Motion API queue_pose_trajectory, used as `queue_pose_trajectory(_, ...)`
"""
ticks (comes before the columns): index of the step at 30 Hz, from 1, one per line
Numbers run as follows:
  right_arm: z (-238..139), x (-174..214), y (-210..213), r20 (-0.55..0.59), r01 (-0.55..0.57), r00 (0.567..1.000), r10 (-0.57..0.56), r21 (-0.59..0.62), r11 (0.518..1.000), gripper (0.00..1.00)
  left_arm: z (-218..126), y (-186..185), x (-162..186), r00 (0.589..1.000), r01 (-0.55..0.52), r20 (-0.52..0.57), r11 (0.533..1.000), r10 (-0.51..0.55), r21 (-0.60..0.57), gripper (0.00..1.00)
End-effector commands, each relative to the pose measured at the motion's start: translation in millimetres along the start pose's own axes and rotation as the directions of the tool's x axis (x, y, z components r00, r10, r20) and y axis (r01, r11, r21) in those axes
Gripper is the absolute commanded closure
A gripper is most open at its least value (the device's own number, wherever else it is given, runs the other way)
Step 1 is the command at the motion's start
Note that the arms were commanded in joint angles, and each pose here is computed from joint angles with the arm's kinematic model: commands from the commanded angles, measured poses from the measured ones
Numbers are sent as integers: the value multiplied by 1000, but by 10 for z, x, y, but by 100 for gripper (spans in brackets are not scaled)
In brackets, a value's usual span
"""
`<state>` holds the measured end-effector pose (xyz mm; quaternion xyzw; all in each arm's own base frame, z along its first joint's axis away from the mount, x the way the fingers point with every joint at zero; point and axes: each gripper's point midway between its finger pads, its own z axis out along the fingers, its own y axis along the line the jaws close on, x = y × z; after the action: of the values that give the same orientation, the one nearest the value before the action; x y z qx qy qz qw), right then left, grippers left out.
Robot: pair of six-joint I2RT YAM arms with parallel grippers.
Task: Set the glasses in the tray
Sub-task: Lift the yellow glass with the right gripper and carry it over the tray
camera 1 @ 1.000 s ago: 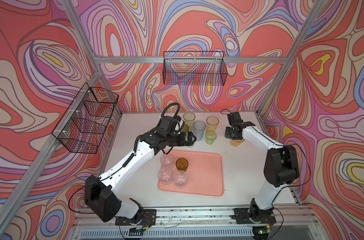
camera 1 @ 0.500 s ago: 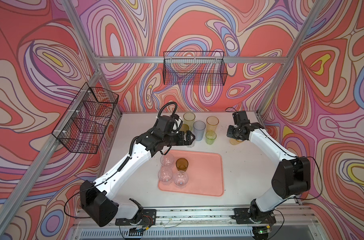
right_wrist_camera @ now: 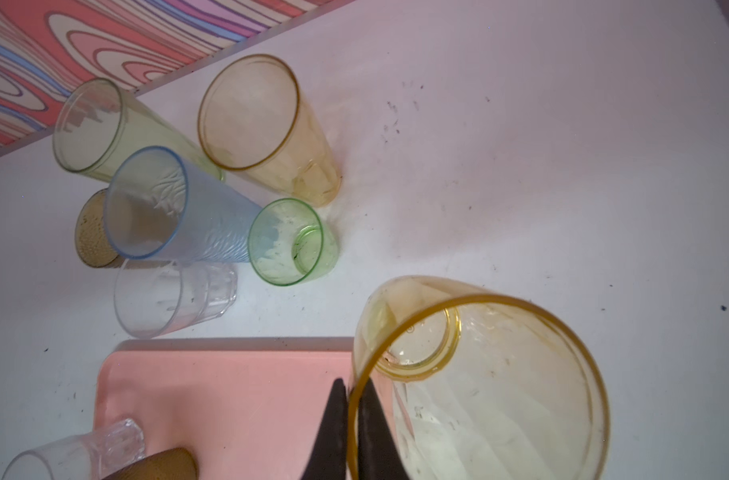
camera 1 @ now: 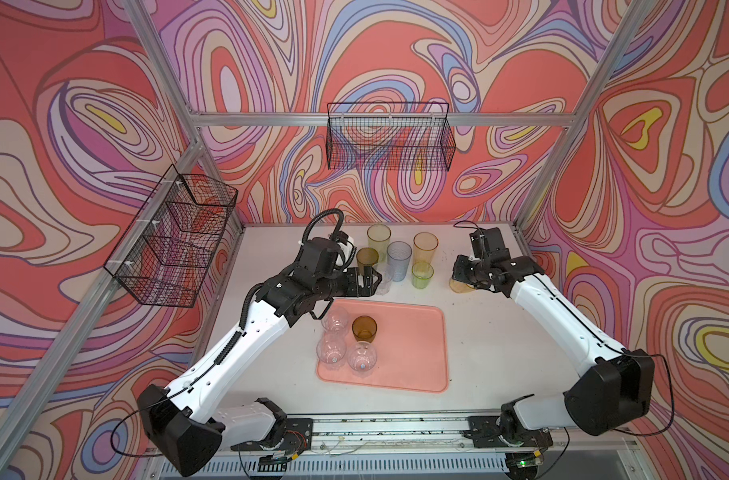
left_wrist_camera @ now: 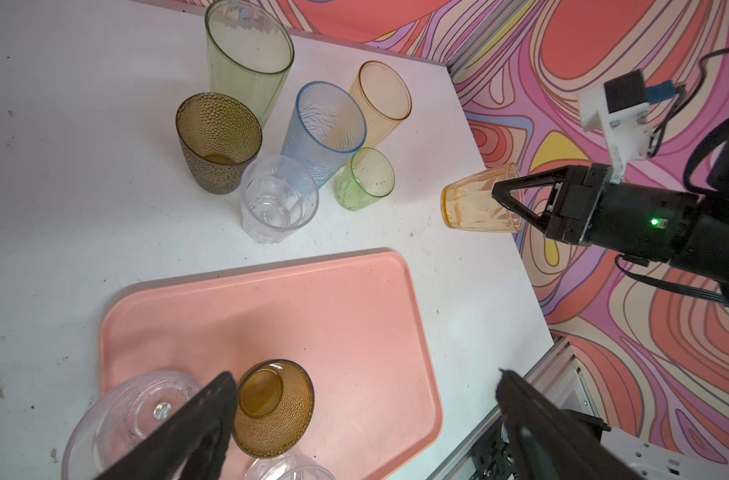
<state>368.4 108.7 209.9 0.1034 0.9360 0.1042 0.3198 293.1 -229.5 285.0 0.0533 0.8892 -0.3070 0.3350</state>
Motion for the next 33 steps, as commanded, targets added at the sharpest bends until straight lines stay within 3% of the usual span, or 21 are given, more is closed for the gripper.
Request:
queue_pose_trajectory(1,-104,102,138,4,19,1000,-19,-7,1000,100,-84,114,81,1000,-13,1,999,13,-42,0)
queue_pose_trajectory(12,-146,513,471,-18,58,998,-59,-34,998,100,-95,297,275,1000,-14,6,997,15,-76,0)
queue_pose_trajectory(33,-220,819,844,-28,117,992,-119,-63,991,100,-79,404,322,1000,-11,-17,991,9,-132,0)
